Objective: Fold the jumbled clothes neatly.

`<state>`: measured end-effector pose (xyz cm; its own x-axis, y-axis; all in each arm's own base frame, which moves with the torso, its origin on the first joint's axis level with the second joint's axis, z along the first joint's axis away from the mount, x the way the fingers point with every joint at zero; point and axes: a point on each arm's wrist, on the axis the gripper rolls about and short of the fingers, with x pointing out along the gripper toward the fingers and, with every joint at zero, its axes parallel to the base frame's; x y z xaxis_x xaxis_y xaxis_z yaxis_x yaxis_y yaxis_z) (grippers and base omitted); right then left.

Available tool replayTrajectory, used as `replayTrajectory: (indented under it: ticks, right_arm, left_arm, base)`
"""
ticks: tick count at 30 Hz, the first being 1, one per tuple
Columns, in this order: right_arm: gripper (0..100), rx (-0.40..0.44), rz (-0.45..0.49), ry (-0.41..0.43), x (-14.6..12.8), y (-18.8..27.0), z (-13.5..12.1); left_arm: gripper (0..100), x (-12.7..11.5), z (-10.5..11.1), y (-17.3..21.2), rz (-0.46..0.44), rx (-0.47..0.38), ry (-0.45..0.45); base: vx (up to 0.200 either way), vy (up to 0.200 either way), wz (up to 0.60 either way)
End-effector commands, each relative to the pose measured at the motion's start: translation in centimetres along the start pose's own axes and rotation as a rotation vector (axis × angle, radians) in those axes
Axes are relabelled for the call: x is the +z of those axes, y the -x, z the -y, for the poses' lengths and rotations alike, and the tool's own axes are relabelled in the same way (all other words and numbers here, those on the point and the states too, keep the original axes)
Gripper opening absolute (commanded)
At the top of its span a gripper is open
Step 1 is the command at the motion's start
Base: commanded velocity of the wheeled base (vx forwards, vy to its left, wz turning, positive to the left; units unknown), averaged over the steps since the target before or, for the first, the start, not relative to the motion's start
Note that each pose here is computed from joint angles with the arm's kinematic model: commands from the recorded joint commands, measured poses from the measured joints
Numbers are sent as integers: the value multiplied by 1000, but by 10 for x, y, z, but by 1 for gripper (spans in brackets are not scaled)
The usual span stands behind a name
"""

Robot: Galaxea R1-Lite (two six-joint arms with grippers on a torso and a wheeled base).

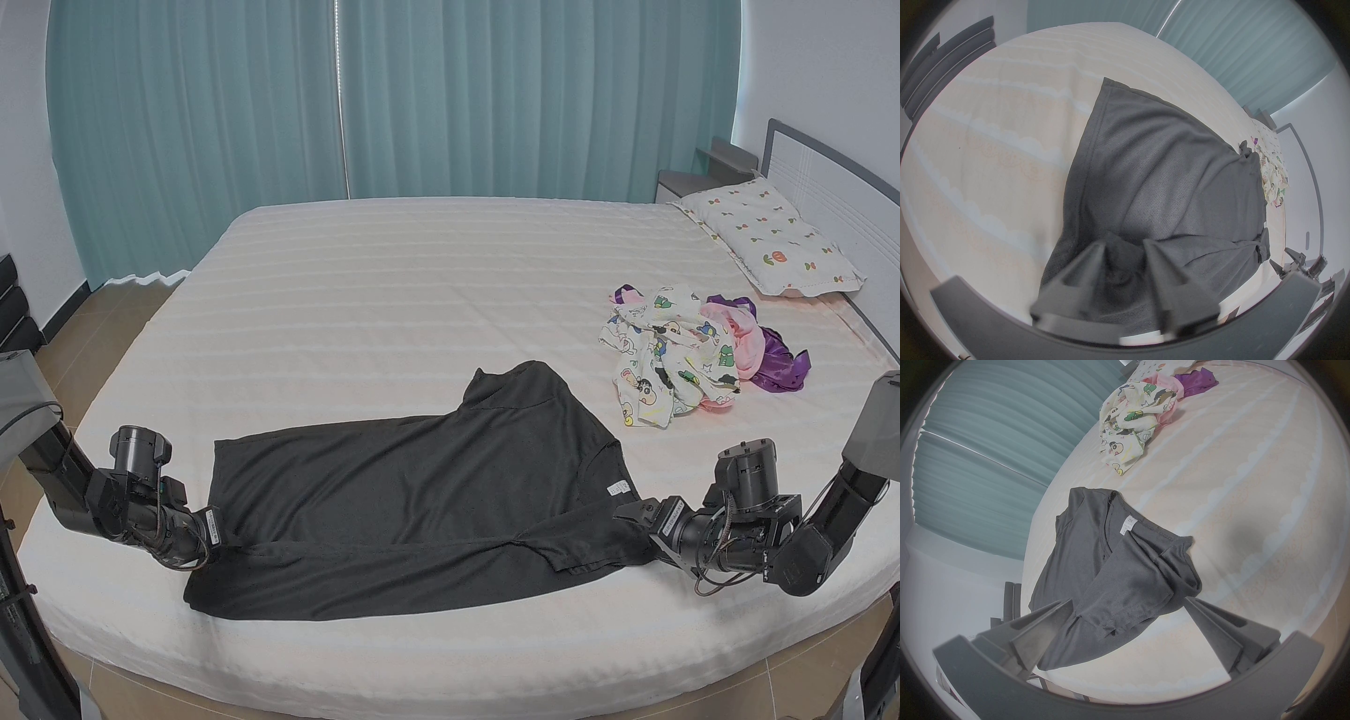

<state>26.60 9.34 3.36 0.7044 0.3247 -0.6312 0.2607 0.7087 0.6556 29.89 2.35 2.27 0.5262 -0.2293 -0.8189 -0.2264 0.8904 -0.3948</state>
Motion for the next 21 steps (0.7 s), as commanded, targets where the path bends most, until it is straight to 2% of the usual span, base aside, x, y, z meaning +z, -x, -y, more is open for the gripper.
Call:
replayTrajectory:
  ticks: [1, 4, 7, 13, 21]
  right_arm:
    - [100, 7, 11, 6, 3, 0, -1]
    - [100, 15, 19, 16, 5, 1, -3]
    - [100, 29, 44, 60, 13, -1, -6]
    - [100, 17, 46, 188, 25, -17, 1]
    - [100, 116, 4, 329, 43, -47, -3]
  left_arm:
    - [0, 1, -2, 0, 3, 6, 10]
    - [0, 1, -4, 1, 3, 10, 18]
    - [0, 1, -8, 8, 15, 12, 33]
    - [0, -4, -3, 20, 28, -8, 82]
    - [0, -7, -2, 19, 18, -12, 99]
  base:
    - [0, 0, 0]
    - [0, 0, 0]
    - [0, 0, 0]
    - [0, 0, 0]
    - [0, 0, 0]
